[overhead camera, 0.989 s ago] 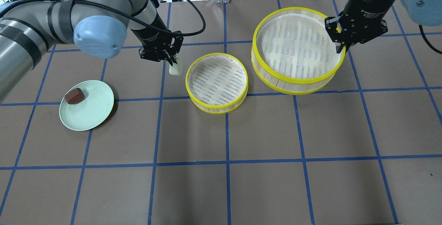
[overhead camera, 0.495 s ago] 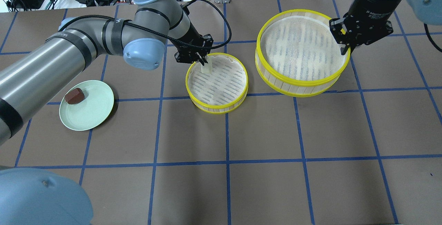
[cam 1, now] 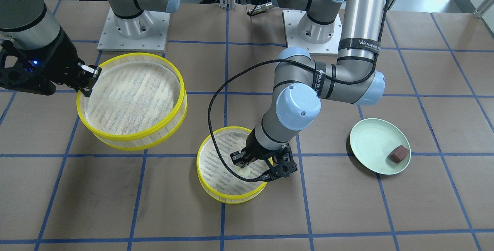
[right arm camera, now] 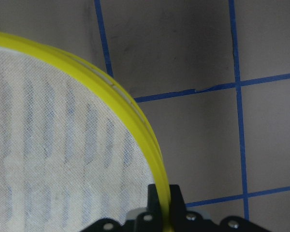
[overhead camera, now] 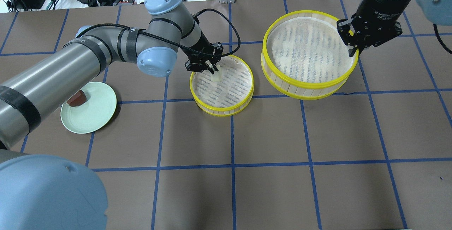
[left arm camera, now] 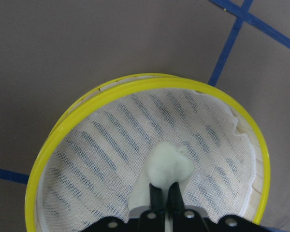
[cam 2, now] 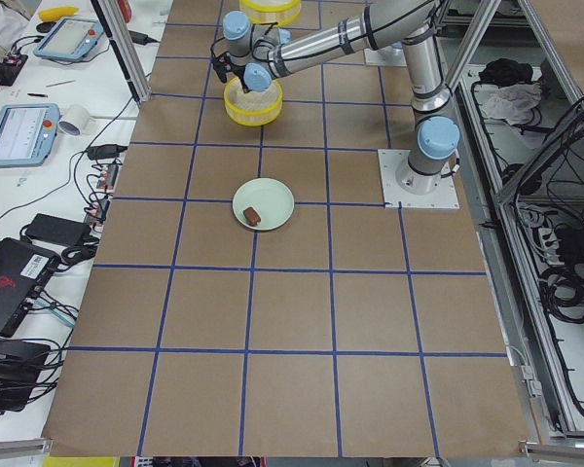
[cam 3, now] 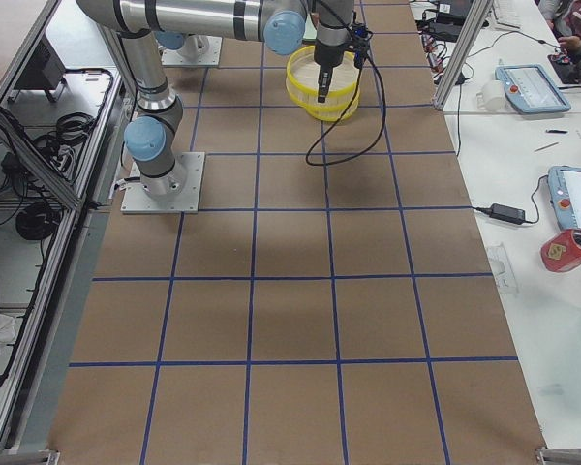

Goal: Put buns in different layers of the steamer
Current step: 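Open and withdraw the left gripper while the right carries the top tier back, then set the top tier on the lower tier with the right while the left returns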

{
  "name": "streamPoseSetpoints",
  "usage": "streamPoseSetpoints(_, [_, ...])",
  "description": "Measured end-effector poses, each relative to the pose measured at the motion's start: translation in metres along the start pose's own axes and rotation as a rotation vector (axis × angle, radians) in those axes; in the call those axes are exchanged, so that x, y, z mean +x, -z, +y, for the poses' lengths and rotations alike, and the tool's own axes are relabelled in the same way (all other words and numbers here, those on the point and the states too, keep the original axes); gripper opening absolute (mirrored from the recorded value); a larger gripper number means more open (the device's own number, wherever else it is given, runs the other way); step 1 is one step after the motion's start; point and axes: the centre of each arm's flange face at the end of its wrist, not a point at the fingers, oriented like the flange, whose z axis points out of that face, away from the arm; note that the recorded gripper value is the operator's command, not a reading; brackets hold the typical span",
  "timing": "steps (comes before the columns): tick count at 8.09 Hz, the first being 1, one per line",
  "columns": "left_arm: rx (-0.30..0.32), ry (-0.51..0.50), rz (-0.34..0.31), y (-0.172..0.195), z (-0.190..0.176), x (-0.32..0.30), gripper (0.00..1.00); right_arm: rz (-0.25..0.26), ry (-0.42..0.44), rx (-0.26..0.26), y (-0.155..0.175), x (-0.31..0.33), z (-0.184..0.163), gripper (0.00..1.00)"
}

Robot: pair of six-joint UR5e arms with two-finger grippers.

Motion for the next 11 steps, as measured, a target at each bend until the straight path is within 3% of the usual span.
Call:
streamPoseSetpoints(2, [0.003,0.06,0.006,0.004,0.006,0.005,0.98,-0.001,0.0,0.0,0.0,0.0,0.0,0.14])
streamPoseSetpoints(4, [0.038,0.054,0.003,0.031,0.014,0.008,1.0,-0.002,-0.001,0.004,0.0,-0.001,0.0,0.14])
streamPoseSetpoints(6, [0.104,-0.07,-0.1,0.065,0.014,-0.008,1.0,-0.011,-0.004,-0.003,-0.005,-0.007,-0.005,0.14])
streamPoseSetpoints(11, [0.11,-0.263,-0.25,0.132,-0.047,-0.113,1.0,-0.016,-0.075,0.016,-0.047,-0.104,-0.036,0.14])
